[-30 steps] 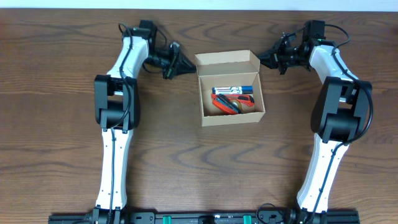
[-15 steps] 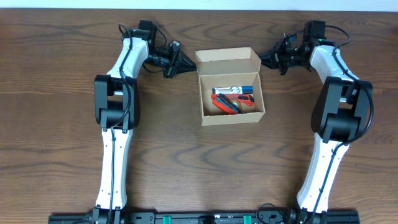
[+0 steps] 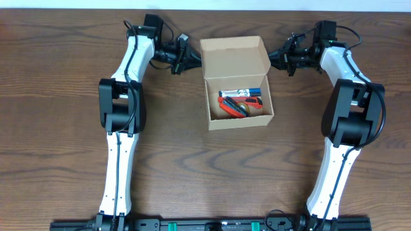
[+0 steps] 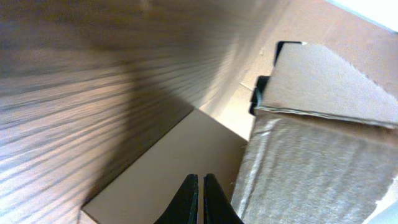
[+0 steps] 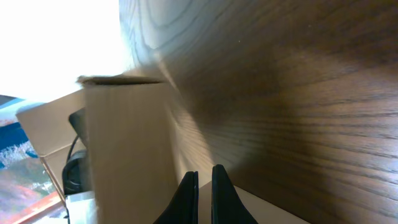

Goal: Pack container

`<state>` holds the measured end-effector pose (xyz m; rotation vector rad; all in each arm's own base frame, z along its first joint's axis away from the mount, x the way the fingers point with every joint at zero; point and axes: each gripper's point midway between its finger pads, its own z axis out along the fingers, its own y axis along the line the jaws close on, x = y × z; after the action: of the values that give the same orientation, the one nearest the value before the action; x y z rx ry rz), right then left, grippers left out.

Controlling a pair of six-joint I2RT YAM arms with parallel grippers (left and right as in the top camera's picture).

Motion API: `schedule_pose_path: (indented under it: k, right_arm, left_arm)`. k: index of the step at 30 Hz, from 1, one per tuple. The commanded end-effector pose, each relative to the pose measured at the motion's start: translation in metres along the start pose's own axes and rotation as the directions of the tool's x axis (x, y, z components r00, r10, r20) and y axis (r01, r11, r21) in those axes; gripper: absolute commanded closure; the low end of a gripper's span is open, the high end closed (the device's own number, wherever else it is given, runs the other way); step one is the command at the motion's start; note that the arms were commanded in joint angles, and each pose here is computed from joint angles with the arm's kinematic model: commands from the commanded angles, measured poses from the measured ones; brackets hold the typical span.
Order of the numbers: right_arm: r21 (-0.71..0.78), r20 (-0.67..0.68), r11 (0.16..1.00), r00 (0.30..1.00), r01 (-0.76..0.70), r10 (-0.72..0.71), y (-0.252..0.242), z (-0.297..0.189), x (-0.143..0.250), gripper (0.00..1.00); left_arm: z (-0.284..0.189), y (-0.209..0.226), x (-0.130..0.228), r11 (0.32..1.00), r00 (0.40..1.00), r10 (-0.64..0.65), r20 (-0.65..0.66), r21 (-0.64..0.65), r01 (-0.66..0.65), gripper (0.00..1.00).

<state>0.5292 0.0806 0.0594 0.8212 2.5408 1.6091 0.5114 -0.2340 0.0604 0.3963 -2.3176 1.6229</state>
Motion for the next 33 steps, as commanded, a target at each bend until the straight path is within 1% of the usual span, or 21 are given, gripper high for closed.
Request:
schedule_pose_path:
  k: [1, 10, 16, 24, 33]
  right_arm:
    - [-0.033, -0.027, 0.999, 0.999, -0.018, 0.017, -0.001, 0.000, 0.002, 0.99]
    - [-0.064, -0.031, 0.998, 0.999, 0.013, -0.015, 0.006, 0.000, 0.001, 0.98]
    - [-0.155, -0.063, 0.984, 0.994, 0.082, -0.092, 0.025, -0.001, 0.005, 0.98]
    - [-0.225, -0.130, 0.971, 0.985, 0.077, -0.109, 0.037, -0.001, 0.019, 0.98]
    - [-0.308, -0.223, 0.950, 0.966, 0.057, -0.130, 0.056, -0.002, 0.041, 0.98]
  left_arm:
    - [0.001, -0.013, 0.001, 0.999, 1.000, 0.022, -0.018, 0.039, -0.021, 0.94]
    - [0.003, -0.037, 0.008, 0.992, 0.995, 0.093, -0.044, 0.093, -0.088, 0.94]
    - [0.011, -0.046, 0.013, 0.984, 0.989, 0.135, -0.067, 0.122, -0.126, 0.94]
    - [0.011, -0.061, 0.019, 0.972, 0.979, 0.188, -0.080, 0.161, -0.174, 0.94]
    - [0.000, -0.097, 0.027, 0.950, 0.962, 0.265, -0.061, 0.189, -0.250, 0.94]
